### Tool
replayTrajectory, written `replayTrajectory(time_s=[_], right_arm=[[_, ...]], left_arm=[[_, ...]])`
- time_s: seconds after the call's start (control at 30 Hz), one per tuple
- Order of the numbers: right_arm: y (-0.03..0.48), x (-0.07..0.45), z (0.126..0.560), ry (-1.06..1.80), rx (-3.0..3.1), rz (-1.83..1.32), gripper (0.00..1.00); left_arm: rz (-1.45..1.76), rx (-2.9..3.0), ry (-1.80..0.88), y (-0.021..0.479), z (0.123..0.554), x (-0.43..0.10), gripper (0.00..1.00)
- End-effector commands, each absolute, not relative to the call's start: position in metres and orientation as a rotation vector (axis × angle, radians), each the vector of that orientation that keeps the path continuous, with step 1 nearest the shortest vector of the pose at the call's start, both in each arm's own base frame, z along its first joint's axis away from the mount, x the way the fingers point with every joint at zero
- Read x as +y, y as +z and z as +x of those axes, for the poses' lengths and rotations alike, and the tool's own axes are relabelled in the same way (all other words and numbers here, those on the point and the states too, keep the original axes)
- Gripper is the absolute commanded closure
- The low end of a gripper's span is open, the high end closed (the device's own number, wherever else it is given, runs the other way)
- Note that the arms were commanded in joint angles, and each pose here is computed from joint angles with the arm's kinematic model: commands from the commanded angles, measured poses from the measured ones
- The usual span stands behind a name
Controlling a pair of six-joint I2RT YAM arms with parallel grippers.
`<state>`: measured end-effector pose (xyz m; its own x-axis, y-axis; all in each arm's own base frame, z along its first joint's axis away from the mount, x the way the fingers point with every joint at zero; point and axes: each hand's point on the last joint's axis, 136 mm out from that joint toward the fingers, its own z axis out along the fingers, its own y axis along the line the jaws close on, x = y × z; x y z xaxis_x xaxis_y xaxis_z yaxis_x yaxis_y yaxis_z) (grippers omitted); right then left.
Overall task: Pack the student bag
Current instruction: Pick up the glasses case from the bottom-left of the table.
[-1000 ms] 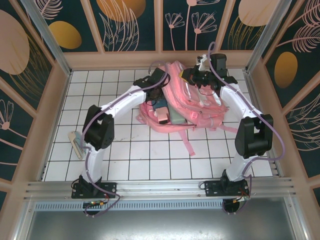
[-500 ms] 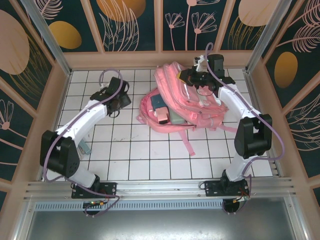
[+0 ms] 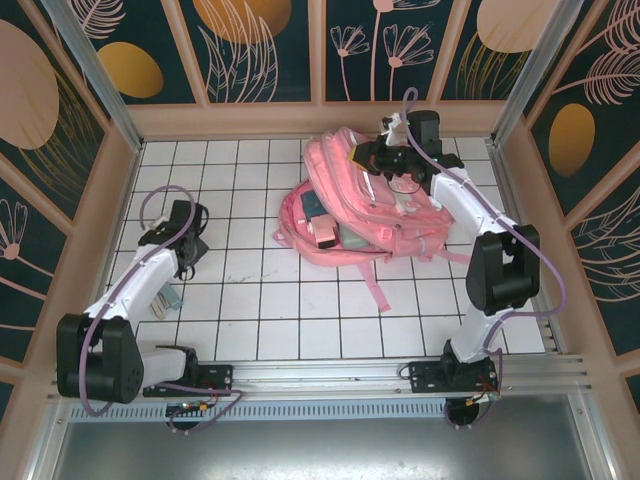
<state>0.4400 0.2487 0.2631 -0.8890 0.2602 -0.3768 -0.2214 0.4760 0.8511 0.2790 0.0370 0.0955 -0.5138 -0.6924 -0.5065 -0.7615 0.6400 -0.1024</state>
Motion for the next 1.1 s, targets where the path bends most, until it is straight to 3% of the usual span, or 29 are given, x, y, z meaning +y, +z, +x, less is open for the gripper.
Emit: replayTrajectory(time_s=[0.0,0.4,0.87,0.97,1.07], right_arm=[[0.312,0.271,0.435,1.474,2.126,-0.152,1.0],[0.317,0.281,0.438,1.473,2.131,-0.171,1.0],[0.316,0.278,0.438,1.455,2.135,-0.171,1.0],[0.317,0.278,0.438,1.452,2.136,-0.169,1.0],[0.316,0.277,0.439,1.45,2.137,-0.166,1.0]], left_arm=[[-1.226,2.298,0.28,0.095,0.255,0.066,0.51],[-1.551,2.169,0.361,0.065,0.203,0.118,0.59],[-1.67,2.228,0.273,0.019,0.193,0.115,0.61],[-1.671,2.244,0.255,0.014,0.194,0.113,0.72],[-1.652,2.247,0.244,0.018,0.198,0.113,0.76]])
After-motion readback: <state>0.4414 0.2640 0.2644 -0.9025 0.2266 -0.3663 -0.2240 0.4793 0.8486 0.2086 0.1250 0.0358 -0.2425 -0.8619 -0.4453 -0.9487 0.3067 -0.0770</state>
